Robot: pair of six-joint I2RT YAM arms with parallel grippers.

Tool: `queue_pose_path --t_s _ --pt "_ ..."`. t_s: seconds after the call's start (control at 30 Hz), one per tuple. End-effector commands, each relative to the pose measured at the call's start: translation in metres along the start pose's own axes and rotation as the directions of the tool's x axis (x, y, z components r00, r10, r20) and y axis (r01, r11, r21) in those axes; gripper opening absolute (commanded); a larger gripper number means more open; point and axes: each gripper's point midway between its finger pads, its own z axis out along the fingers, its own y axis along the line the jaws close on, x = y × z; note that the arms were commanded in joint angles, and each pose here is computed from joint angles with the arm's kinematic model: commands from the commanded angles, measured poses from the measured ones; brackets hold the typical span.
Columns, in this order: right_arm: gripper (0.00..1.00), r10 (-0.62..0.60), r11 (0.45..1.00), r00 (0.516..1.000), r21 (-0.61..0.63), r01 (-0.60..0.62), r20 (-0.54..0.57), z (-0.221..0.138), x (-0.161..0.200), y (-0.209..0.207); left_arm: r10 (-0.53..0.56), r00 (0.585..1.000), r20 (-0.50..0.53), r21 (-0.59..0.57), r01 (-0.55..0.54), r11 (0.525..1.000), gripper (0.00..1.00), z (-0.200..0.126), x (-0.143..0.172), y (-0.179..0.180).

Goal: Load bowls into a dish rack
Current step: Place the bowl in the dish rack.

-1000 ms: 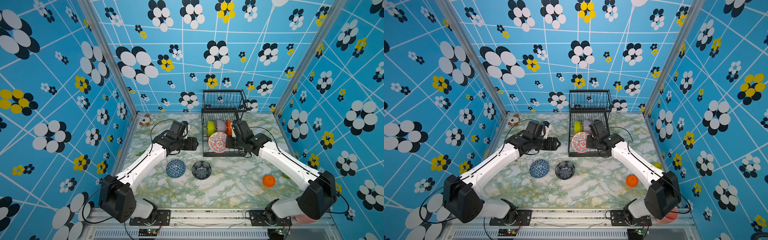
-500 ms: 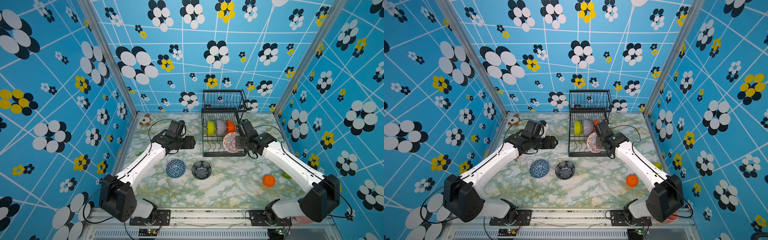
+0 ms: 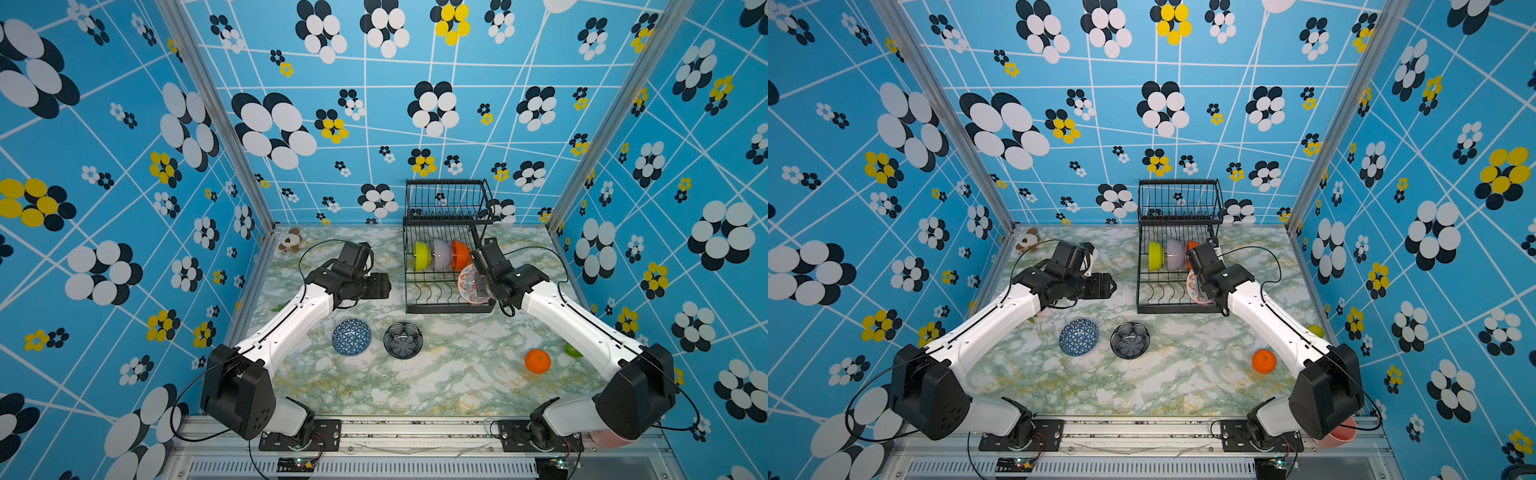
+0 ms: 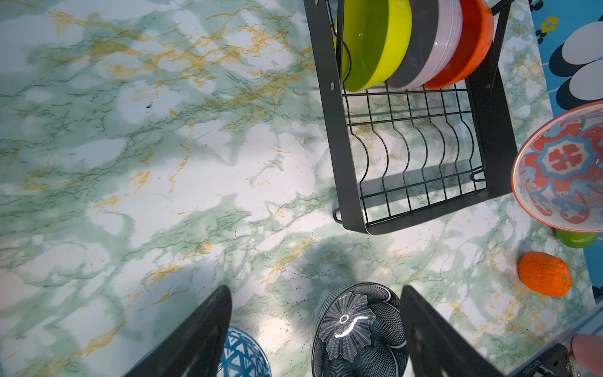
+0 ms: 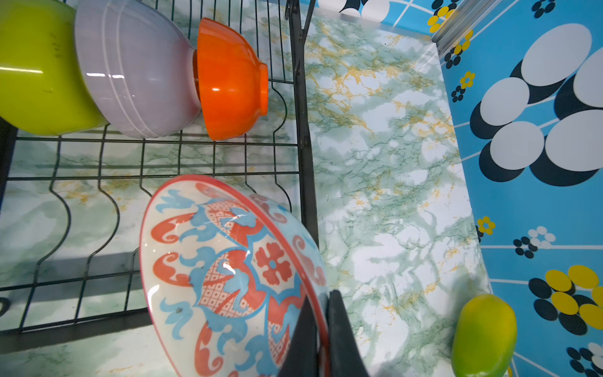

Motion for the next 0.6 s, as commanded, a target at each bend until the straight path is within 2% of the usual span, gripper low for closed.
queue_pose_path --t_s 0.0,0.57 --pt "0.00 -0.017 0.996 0.999 0.084 0.013 0.043 0.004 -0.009 -0.012 -0.012 0.999 -0.030 -0.027 0.012 1.000 0.82 0.005 0.006 0.008" --pt "0.00 -0.163 0.964 0.986 0.217 0.155 0.022 0.030 -0.022 -0.010 -0.011 0.999 -0.042 -0.032 0.010 0.999 0.81 0.008 0.008 0.010"
